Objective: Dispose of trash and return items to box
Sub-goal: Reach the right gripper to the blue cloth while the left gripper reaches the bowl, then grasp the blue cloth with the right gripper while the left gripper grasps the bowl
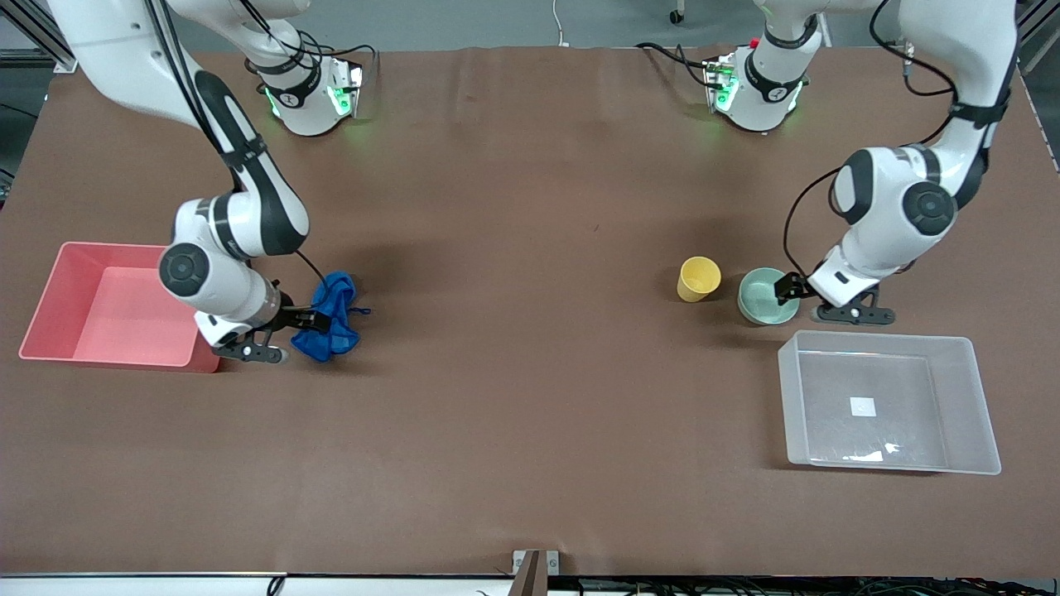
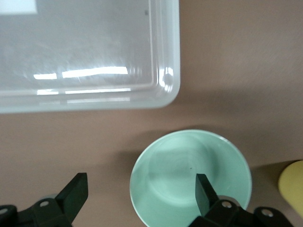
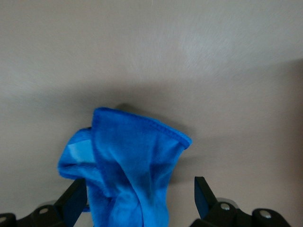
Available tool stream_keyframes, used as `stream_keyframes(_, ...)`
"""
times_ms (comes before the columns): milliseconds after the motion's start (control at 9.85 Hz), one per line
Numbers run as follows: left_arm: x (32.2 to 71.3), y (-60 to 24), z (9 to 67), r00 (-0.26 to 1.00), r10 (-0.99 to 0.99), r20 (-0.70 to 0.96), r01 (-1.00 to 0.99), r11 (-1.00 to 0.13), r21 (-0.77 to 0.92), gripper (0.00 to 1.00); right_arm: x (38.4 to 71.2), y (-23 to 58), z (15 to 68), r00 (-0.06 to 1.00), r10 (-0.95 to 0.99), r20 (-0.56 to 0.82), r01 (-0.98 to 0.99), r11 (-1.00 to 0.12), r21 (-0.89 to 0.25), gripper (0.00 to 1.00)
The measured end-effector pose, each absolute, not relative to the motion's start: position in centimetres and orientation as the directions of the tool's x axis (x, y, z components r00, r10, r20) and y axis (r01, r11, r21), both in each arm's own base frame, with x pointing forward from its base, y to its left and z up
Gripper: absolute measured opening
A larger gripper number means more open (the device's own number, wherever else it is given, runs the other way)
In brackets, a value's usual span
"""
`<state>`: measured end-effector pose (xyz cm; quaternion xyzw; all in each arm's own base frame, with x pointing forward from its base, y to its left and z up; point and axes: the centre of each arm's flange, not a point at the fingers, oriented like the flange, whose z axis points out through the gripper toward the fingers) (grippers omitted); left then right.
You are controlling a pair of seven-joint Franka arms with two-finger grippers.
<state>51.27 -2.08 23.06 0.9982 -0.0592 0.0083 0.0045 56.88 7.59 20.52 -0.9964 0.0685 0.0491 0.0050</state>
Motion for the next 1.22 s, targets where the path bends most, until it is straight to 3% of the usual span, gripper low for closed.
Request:
stream_keyframes(203, 50.6, -1.8, 22.1, 0.992, -0.125, 0.002, -0.125, -0.992, 0.009, 0.98, 56.4, 8.0, 19.0, 0.985, -0.120, -0.123, -0.119, -0.993, 0.008, 0.98)
stream_keyframes(406, 50.5, -1.6, 21.4, 0.992, -0.123, 0.014, -0.123, -0.992, 0.007, 0.90, 56.2, 8.3, 18.7, 0.986, -0.107, -0.126, -0.106, -0.994, 0.015, 0.91)
stream_keyframes(711, 50.4, -1.5, 20.2, 0.993, -0.122, 0.002, -0.122, -0.993, 0.007, 0.44, 55.8, 8.4, 18.3, 0.984, -0.113, -0.137, -0.112, -0.994, 0.019, 0.44)
stream_keyframes(812, 50.3, -1.5, 20.0, 0.993, -0.122, -0.002, -0.122, -0.993, 0.008, 0.37, 55.8, 8.4, 18.3, 0.983, -0.120, -0.137, -0.118, -0.993, 0.020, 0.26)
stream_keyframes(914, 50.3, -1.5, 19.8, 0.993, -0.122, -0.003, -0.121, -0.993, 0.008, 0.33, 55.9, 8.4, 18.5, 0.983, -0.127, -0.133, -0.126, -0.992, 0.020, 0.15)
stream_keyframes(1016, 50.3, -1.5, 19.8, 0.993, -0.122, -0.003, -0.121, -0.993, 0.008, 0.15, 56.3, 8.4, 19.0, 0.982, -0.140, -0.127, -0.138, -0.990, 0.021, 0.14)
stream_keyframes(1117, 50.4, -1.7, 20.2, 0.992, -0.126, 0.007, -0.126, -0.992, 0.008, 0.04, 57.0, 8.5, 20.5, 0.978, -0.151, -0.146, -0.148, -0.988, 0.030, 0.14)
stream_keyframes(1219, 50.6, -1.7, 21.0, 0.991, -0.129, 0.020, -0.129, -0.992, 0.007, 0.04, 58.3, 8.4, 23.6, 0.967, -0.163, -0.198, -0.155, -0.986, 0.053, 0.14)
